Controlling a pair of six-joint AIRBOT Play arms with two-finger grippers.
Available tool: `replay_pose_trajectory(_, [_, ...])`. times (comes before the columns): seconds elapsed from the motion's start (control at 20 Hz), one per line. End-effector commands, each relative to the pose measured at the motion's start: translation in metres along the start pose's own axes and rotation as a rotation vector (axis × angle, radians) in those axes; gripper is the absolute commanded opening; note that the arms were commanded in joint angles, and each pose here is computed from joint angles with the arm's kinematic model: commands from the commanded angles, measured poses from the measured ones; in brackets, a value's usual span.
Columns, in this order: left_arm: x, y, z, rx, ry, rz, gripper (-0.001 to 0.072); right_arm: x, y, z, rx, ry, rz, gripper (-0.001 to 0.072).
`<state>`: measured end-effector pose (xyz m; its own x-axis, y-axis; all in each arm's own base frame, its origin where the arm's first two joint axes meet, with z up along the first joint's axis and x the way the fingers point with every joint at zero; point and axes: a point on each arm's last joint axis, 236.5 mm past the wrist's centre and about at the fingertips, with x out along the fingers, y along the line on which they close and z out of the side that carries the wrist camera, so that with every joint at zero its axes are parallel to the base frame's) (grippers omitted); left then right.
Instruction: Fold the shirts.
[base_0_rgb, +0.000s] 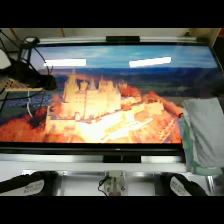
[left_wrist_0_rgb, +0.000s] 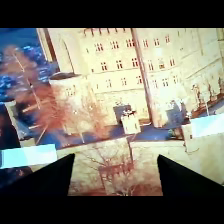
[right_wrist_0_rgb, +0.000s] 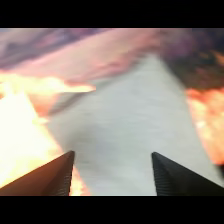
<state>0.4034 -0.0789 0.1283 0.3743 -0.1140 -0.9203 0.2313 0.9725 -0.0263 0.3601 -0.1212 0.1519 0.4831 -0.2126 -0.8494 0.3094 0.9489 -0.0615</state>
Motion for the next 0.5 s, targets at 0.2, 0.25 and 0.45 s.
replay_pose_trajectory(0.2, [0.041,-0.038,-0.049,0.011,0.119,-0.058,0.0712,0.032,0.151,-0.070,-0.102,0.372,0.336,0.0632])
replay_pose_trajectory(0.25, [0.043,-0.038,-0.048,-0.002,0.101,-0.056,0.0712,0.031,0.150,-0.069,-0.118,0.365,0.334,0.0631])
replay_pose_trajectory(0.45, [0.044,-0.038,-0.045,-0.003,0.092,-0.056,0.0713,0.031,0.149,-0.067,-0.132,0.350,0.336,0.0631])
